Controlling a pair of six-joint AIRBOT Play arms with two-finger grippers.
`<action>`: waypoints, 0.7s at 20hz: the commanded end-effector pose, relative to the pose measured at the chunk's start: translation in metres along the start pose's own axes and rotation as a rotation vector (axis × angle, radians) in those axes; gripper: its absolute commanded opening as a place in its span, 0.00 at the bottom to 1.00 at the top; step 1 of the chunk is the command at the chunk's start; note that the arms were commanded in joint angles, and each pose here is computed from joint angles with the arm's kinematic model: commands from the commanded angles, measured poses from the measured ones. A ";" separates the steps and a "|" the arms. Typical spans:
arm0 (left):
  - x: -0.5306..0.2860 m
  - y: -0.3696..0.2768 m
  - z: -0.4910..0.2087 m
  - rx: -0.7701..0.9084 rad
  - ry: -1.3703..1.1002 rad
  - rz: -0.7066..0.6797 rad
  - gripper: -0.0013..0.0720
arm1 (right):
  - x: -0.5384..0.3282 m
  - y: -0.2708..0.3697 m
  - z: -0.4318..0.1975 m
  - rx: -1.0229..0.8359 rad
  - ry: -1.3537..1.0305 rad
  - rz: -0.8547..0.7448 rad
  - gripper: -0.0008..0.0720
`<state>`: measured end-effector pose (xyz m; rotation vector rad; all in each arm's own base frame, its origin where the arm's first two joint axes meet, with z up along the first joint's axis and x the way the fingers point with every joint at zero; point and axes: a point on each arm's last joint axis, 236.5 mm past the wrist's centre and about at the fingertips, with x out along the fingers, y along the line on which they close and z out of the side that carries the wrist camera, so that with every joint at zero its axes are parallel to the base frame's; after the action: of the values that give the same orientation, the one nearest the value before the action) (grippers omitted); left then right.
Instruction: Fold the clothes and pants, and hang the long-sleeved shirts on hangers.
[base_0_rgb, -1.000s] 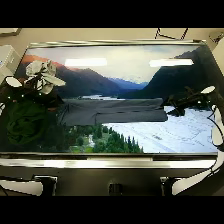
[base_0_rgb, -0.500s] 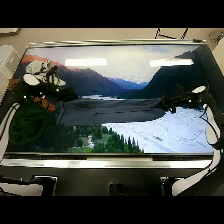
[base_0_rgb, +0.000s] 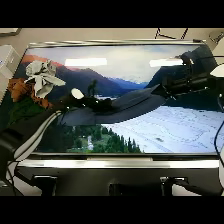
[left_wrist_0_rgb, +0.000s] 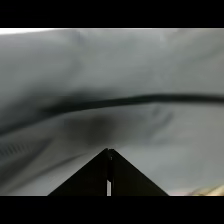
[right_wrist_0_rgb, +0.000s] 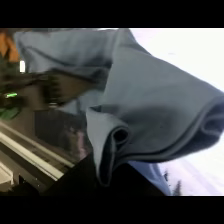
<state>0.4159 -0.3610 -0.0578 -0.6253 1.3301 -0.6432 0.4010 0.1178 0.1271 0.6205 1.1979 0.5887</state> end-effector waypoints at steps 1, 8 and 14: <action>0.064 -0.045 -0.038 -0.173 0.044 -0.150 0.04 | -0.024 0.062 -0.023 -0.088 -0.041 0.024 0.06; 0.126 -0.130 -0.049 -0.286 -0.032 -0.326 0.04 | -0.028 0.078 -0.010 -0.027 -0.128 0.037 0.07; 0.002 -0.017 0.047 -0.059 -0.040 -0.109 0.04 | 0.039 0.103 0.019 0.029 -0.120 0.209 0.06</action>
<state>0.4325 -0.4590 -0.0418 -0.9455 1.2675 -0.7325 0.3991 0.1803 0.1841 0.7302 1.0722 0.6430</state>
